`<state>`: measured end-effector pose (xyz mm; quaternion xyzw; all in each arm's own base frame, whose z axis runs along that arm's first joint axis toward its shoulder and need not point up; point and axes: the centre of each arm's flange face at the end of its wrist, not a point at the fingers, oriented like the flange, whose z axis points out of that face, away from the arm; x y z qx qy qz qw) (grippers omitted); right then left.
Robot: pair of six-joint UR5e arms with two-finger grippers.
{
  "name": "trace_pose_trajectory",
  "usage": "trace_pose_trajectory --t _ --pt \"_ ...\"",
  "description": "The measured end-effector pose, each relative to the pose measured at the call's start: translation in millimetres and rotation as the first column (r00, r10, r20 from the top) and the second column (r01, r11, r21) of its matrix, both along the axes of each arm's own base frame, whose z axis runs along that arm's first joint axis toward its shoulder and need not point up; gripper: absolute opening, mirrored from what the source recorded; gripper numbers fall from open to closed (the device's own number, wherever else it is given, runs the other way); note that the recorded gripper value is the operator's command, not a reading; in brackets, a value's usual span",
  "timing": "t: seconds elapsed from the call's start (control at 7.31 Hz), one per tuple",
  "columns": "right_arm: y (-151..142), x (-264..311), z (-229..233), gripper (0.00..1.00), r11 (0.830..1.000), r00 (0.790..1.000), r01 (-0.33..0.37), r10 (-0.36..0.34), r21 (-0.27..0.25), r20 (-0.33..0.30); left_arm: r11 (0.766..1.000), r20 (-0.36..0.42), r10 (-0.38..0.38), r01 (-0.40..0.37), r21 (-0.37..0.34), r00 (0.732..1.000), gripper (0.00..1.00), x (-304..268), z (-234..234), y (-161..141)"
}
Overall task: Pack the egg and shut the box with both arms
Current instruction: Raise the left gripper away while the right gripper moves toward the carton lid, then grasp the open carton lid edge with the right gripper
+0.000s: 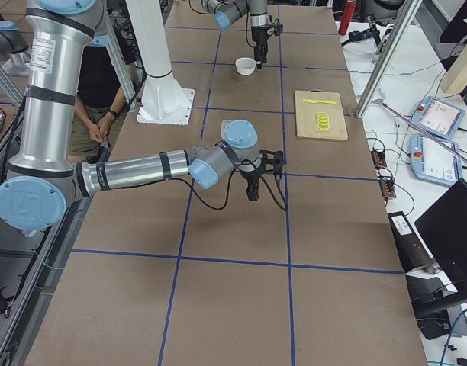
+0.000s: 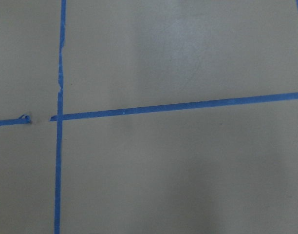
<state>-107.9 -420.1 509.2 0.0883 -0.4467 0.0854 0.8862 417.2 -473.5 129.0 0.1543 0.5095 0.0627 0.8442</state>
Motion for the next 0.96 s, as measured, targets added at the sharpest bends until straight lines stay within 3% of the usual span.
trace_pose_trajectory --t 0.14,0.41,0.68,0.96 --pt "9.2 -25.9 -7.6 0.83 1.0 1.0 -0.01 0.01 -0.001 0.006 1.0 0.015 -0.019 0.019 0.009 1.0 0.99 -21.7 4.6 -10.7" --pt "29.6 -76.8 -27.5 0.52 1.0 1.0 0.005 -0.005 -0.008 0.015 0.998 0.073 -0.037 0.032 0.057 0.997 1.0 -65.8 8.4 -26.5" --pt "50.0 -136.9 -46.5 0.04 0.997 0.997 0.072 -0.071 -0.009 0.036 0.992 0.115 -0.075 0.062 0.111 0.99 1.0 -120.2 27.2 -37.1" --pt "79.2 -212.9 -78.0 0.0 0.997 0.994 0.08 -0.078 -0.018 0.07 0.986 0.132 -0.083 0.062 0.156 0.988 1.0 -142.1 34.3 -39.2"
